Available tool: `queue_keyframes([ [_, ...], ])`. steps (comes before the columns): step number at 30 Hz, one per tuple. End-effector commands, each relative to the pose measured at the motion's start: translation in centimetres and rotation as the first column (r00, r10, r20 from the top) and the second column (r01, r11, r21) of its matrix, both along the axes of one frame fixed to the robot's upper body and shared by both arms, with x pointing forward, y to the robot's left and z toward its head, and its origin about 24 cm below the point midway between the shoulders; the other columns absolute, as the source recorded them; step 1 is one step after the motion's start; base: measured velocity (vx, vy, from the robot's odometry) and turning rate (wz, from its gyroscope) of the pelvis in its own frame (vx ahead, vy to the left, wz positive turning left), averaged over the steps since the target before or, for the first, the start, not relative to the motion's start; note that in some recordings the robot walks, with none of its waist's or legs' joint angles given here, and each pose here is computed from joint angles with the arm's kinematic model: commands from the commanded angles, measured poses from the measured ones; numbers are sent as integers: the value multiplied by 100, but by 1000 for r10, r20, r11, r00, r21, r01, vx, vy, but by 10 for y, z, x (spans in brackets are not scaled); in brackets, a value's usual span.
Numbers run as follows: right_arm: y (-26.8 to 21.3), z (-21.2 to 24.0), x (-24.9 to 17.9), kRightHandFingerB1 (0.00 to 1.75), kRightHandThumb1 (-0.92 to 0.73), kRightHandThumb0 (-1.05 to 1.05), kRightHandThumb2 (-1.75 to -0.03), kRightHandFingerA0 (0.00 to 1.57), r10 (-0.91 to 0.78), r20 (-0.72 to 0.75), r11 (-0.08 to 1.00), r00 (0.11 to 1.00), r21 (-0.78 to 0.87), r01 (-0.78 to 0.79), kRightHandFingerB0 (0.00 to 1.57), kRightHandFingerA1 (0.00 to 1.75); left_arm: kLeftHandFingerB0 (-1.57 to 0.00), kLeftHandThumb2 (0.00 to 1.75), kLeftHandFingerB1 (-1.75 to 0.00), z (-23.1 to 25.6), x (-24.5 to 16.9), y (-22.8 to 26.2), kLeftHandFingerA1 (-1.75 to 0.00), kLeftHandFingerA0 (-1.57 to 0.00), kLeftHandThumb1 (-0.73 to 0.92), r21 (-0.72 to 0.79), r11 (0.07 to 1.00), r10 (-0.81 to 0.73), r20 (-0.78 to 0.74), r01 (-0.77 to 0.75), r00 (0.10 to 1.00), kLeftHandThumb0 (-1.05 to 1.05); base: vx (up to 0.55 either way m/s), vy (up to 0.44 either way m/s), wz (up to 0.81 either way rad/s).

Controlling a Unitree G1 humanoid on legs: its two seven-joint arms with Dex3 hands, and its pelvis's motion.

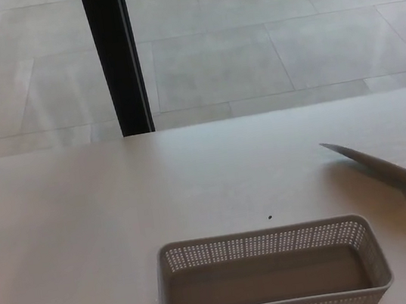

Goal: A garden tool is kept on the righthand side and a container is kept on the lefthand side on a desk infront of the robot. the robot uses its right hand to pick up the garden tool and makes a scooping motion inside the container

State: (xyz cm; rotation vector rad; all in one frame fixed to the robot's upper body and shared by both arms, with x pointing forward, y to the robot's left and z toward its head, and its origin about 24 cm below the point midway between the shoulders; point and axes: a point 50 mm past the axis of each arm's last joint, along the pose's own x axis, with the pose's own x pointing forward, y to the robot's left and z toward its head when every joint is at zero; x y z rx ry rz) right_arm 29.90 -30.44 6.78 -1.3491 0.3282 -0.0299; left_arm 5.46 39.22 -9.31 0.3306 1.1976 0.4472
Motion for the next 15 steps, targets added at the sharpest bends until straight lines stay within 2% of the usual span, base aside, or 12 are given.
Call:
queue_keyframes([
  [1,-21,23,-13,0,-71,-104,-114,0,-53,1,998,999,42,53,0,30,-60,60,-46,3,-2,4,-61,-65,65,23,1000,2,-8,-2,1000,-45,0,0,0],
  [2,-20,24,-13,0,-71,-104,-114,0,-53,1,998,999,43,53,0,30,-60,60,-46,2,-2,4,-61,-65,65,23,1000,2,-8,-2,1000,-45,0,0,0],
  [3,-24,31,-17,0,-88,-105,-70,0,-60,11,995,998,86,59,0,0,-59,60,-46,3,-2,4,-60,-63,64,16,1000,6,-1,-6,1000,-45,0,0,0],
  [4,-34,43,-26,0,-86,-105,-69,0,-78,44,988,996,135,71,0,0,-62,59,-48,4,-2,5,-66,-66,66,30,999,-20,-9,20,1000,-48,0,0,0],
  [7,-51,65,-46,0,-85,-105,-68,0,-123,117,970,985,224,95,0,0,-61,59,-46,5,-4,7,-64,-67,64,21,1000,20,-2,-20,1000,-45,0,0,0],
  [8,-61,71,-56,0,-72,-104,-99,0,-151,150,963,977,244,111,0,25,-60,59,-46,5,-5,7,-65,-64,66,28,1000,7,-12,-6,1000,-48,0,0,0],
  [9,-76,77,-73,0,-82,-105,-68,0,-205,202,944,958,298,139,0,0,-59,60,-46,5,-5,7,-61,-64,66,39,999,-15,-27,16,1000,-47,0,0,0],
  [10,-85,78,-85,0,-80,-105,-67,0,-244,232,918,942,368,147,0,0,-60,60,-47,5,-5,8,-71,-68,65,40,999,-11,-26,12,1000,-47,0,0,0],
  [11,-90,77,-92,0,-80,-105,-67,0,-263,250,902,932,407,145,0,0,-60,60,-47,6,-6,9,-71,-68,65,41,999,-6,-24,7,1000,-47,0,0,0],
  [12,-96,79,-102,0,-85,-105,-67,0,-333,226,877,916,431,213,0,0,-58,59,-46,6,-5,9,-67,-67,65,38,999,-11,-24,12,1000,-46,0,0,0],
  [13,-109,74,-124,14,-85,-105,-57,0,-448,235,797,862,543,266,0,0,-60,59,-47,6,-5,9,-66,-64,66,35,999,-12,-24,13,1000,-46,0,0,0],
  [15,-126,59,-151,16,-80,-105,-58,0,-574,240,681,783,671,294,0,0,-60,59,-48,7,-4,9,-67,-65,64,34,999,-7,-11,7,1000,-44,0,0,0],
])
